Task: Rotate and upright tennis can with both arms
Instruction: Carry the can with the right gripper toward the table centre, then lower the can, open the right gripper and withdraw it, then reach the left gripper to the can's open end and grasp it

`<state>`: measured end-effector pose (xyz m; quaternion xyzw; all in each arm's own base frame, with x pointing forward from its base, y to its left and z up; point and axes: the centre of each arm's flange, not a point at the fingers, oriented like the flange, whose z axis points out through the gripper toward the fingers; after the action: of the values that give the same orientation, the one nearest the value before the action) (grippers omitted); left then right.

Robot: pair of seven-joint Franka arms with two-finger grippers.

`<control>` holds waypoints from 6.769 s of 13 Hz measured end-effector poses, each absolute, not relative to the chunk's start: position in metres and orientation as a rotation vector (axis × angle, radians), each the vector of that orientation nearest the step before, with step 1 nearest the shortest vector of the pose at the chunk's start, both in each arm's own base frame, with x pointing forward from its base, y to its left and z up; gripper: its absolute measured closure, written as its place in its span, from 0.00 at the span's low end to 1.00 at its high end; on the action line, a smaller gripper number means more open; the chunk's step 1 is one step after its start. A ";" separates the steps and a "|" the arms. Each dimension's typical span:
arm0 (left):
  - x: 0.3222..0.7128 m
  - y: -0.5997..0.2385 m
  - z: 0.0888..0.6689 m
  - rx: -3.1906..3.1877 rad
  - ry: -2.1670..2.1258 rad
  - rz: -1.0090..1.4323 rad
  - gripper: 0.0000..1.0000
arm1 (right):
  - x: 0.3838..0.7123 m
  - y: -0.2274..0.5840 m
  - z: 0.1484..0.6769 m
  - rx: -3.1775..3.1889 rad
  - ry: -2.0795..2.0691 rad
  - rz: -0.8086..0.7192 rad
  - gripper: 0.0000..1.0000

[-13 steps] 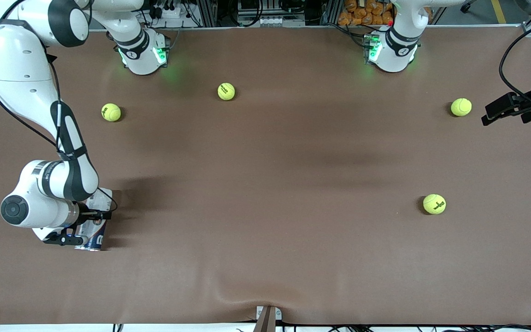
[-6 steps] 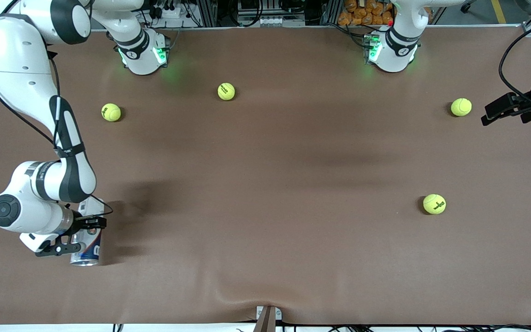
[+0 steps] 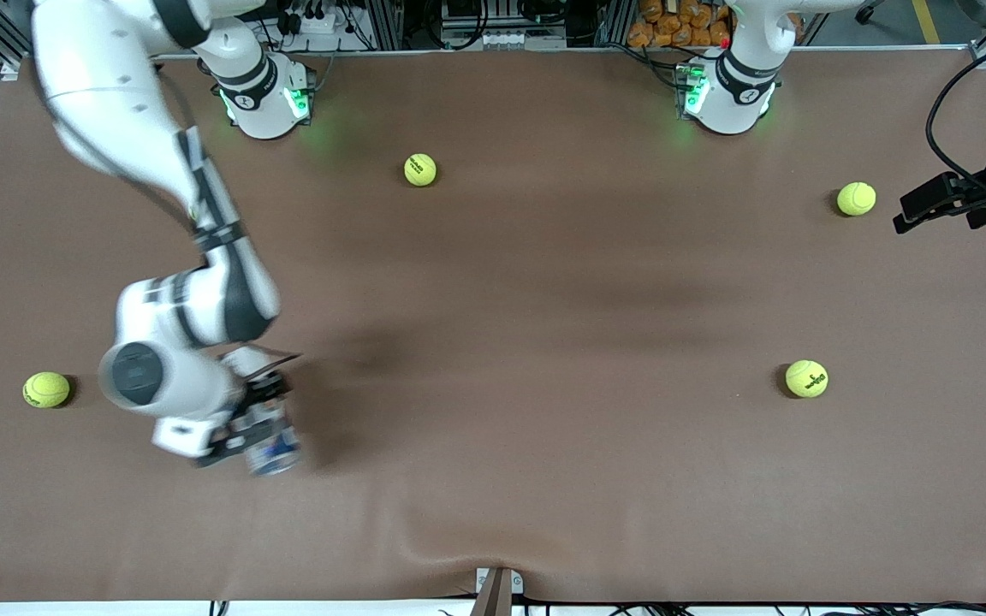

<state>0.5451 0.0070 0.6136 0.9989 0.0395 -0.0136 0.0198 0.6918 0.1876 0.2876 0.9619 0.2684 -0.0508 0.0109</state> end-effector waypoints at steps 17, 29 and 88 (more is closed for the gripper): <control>0.558 0.008 0.587 3.101 0.129 -0.116 0.00 | 0.555 0.489 0.242 2.142 1.937 0.219 0.28; 0.568 0.001 0.563 3.101 0.112 -0.192 0.00 | 0.549 0.501 0.193 2.037 2.011 0.318 0.00; 0.621 -0.312 0.144 2.035 0.135 -0.299 0.64 | 0.532 -0.039 0.655 3.152 0.031 -0.105 0.00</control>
<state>0.6212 -0.3123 0.1443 0.8466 0.0560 -0.1244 0.5144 0.5316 -0.0394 0.6550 0.9994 0.0098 -0.0333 -0.0064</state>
